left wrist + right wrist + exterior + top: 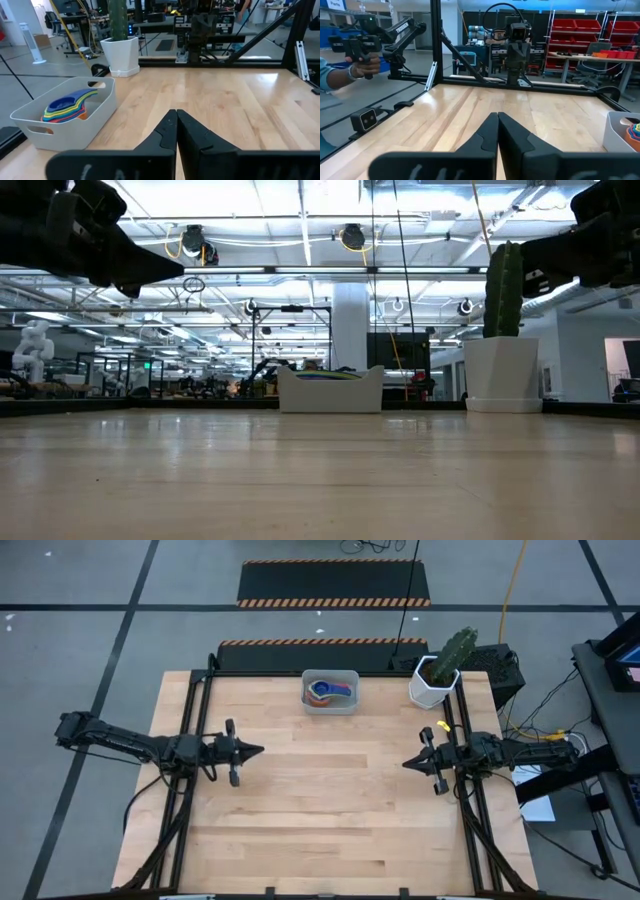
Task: Nest measuring cups in basket
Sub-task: Return to Home Position
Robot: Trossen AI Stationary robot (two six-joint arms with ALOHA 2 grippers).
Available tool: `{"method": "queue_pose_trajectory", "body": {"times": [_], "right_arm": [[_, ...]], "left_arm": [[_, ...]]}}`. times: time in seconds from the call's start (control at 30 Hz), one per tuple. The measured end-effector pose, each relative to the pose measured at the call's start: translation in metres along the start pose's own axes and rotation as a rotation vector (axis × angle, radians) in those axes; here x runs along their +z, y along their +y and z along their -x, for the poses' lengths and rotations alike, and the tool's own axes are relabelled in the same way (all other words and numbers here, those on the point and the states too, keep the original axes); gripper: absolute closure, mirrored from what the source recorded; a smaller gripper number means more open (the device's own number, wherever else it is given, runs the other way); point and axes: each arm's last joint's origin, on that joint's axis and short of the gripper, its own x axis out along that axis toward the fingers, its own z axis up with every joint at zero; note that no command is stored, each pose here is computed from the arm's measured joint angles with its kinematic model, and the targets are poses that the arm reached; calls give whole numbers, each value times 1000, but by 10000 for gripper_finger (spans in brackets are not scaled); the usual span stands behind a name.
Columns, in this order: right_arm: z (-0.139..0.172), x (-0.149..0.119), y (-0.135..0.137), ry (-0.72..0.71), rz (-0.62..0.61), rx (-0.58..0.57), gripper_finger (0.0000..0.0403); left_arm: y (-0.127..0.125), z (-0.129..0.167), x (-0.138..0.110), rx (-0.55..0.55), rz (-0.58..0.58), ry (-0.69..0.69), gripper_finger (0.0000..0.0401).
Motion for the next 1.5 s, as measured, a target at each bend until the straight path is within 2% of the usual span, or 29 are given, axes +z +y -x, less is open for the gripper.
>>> {"method": "queue_pose_trajectory", "body": {"times": [0.23, 0.5, 0.63, 1.07, 1.33, 1.5], "right_arm": [[0, 0, 0, -5, 9, 0, 403], [0, 10, 0, -101, 20, -1, 403], [0, 10, 0, -100, 20, -1, 403], [0, 10, 0, -101, 19, -2, 403], [0, 10, 0, -101, 19, -2, 403], [0, 10, 0, -101, 19, -3, 403]], "left_arm": [[0, 1, -2, 0, -5, 18, 394], [4, 12, 0, -3, 5, 9, 397], [3, 16, 2, -40, -2, -8, 396], [4, 25, -8, -75, -45, 79, 397], [7, 31, -9, -72, -55, 83, 398], [9, 39, -7, -70, -39, 35, 397]]}}
